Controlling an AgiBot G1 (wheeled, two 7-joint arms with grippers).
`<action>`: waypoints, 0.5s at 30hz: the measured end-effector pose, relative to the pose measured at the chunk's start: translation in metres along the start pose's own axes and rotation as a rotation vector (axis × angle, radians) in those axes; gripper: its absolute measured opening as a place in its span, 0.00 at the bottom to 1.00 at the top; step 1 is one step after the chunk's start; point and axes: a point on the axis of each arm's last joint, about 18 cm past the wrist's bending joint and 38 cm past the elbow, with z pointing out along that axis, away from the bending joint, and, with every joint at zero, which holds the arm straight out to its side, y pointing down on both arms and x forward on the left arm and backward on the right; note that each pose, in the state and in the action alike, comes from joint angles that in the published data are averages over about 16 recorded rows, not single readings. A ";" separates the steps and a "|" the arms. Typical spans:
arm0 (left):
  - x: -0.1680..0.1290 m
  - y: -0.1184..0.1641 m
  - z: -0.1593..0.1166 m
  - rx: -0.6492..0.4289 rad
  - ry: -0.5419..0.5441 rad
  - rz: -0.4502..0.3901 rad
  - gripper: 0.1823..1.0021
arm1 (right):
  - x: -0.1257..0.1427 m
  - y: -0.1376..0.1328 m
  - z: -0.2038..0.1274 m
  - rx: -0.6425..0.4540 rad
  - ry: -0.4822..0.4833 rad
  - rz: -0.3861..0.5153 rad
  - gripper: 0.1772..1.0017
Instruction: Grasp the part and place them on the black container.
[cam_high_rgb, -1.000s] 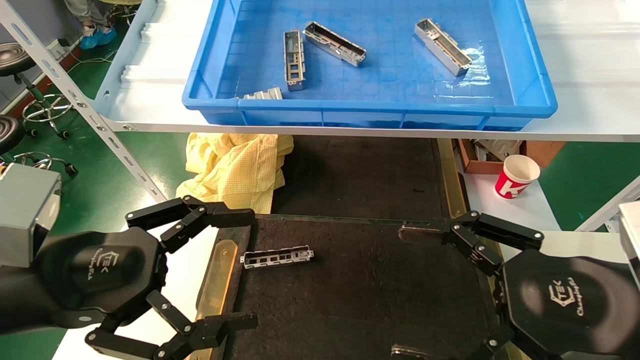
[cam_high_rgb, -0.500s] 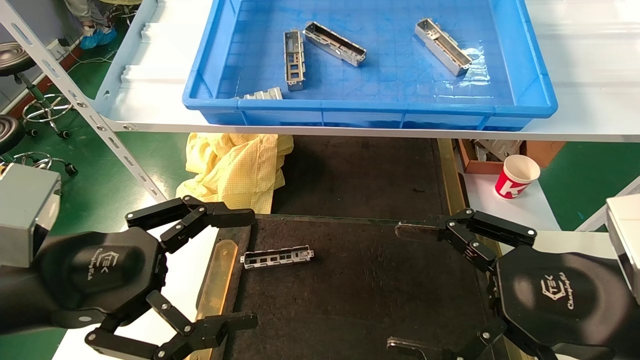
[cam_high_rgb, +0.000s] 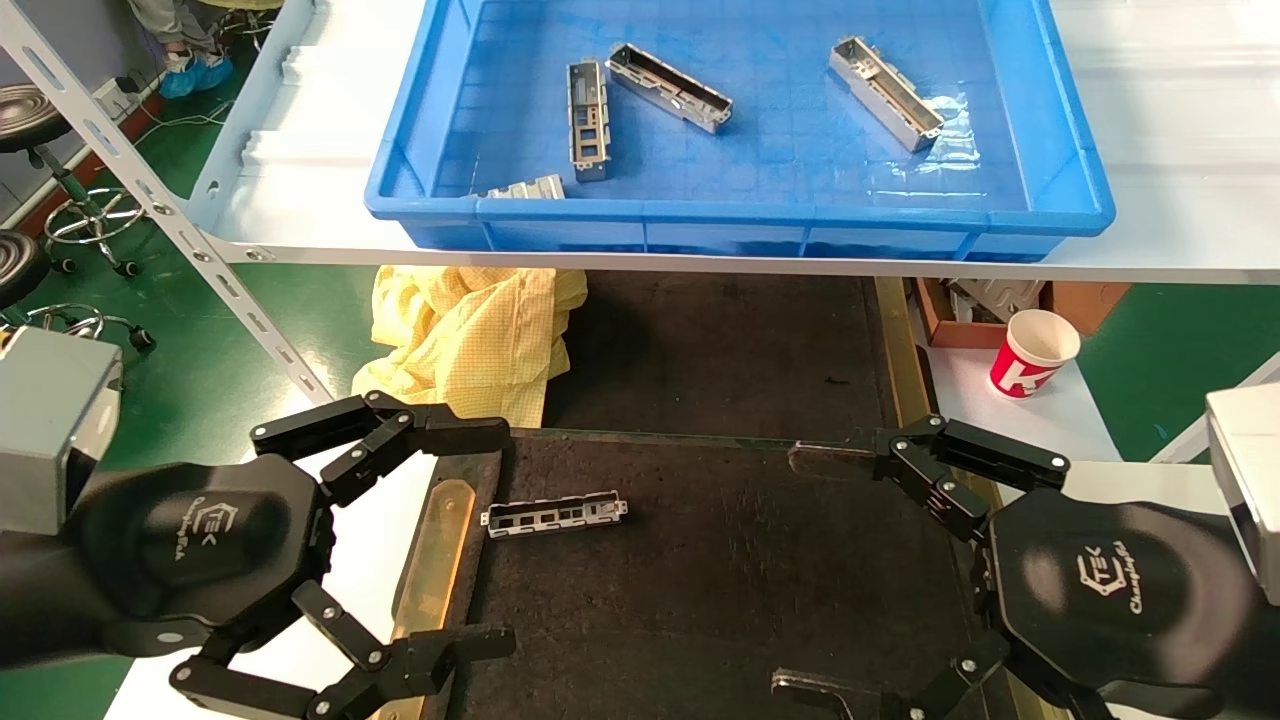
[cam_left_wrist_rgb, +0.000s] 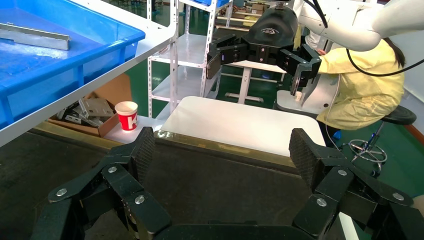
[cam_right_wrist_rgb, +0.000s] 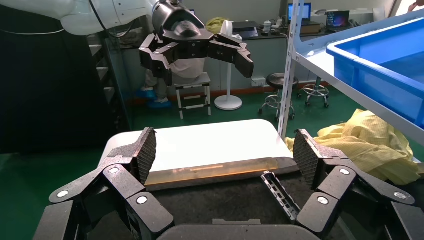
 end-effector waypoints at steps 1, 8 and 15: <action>0.000 0.000 0.000 0.000 0.000 0.000 1.00 | 0.000 0.000 0.000 0.000 0.000 0.000 1.00; 0.000 0.000 0.000 0.000 0.000 0.000 1.00 | 0.000 0.000 0.000 0.000 0.000 0.001 1.00; 0.000 0.000 0.000 0.000 0.000 0.000 1.00 | 0.000 0.000 0.000 0.001 0.000 0.001 1.00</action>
